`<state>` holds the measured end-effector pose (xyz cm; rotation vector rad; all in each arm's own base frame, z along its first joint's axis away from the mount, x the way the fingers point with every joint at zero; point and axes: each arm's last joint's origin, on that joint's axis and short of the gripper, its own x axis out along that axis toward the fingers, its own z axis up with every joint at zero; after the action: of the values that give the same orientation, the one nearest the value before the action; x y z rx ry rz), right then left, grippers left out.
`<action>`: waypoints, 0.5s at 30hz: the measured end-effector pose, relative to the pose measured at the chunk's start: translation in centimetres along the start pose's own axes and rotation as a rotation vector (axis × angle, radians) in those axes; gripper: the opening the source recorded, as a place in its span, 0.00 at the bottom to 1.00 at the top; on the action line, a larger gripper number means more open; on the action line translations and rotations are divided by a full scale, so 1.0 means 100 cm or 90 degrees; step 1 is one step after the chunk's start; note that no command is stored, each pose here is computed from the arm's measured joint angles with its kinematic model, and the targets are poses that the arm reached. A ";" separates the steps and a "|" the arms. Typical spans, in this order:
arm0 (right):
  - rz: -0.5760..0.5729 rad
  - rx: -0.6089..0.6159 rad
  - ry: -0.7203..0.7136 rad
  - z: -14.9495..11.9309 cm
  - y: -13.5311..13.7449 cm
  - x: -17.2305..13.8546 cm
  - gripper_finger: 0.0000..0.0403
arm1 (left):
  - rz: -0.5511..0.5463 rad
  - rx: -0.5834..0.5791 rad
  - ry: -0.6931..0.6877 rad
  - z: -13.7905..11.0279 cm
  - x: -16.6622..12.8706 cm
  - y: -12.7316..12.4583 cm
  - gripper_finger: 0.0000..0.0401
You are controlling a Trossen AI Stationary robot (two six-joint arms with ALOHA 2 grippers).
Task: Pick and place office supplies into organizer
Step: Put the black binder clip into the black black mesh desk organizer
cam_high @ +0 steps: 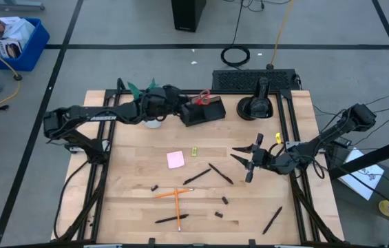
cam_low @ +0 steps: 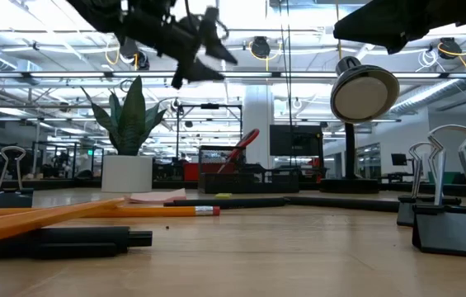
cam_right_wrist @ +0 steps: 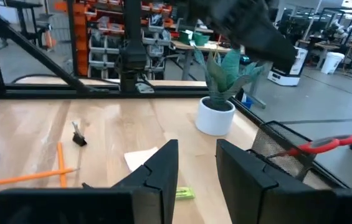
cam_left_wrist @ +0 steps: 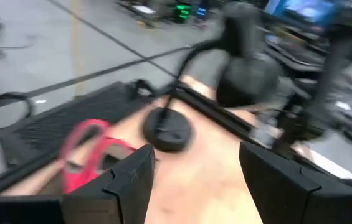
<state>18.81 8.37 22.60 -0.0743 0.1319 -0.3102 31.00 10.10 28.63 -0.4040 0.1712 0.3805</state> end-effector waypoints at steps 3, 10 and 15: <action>0.062 0.071 -0.002 0.001 0.003 0.000 0.25 | -0.090 0.008 0.047 -0.006 -0.008 -0.022 0.60; 0.116 0.115 -0.004 0.003 0.005 0.000 0.25 | -0.173 0.059 0.190 -0.043 -0.025 -0.073 0.60; 0.116 0.109 -0.002 0.003 0.005 0.000 0.25 | -0.125 0.132 0.261 -0.072 -0.042 -0.099 0.60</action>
<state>18.96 8.90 22.82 0.1064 0.1069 -0.1393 30.38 -2.69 26.55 -0.2870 0.5619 0.0812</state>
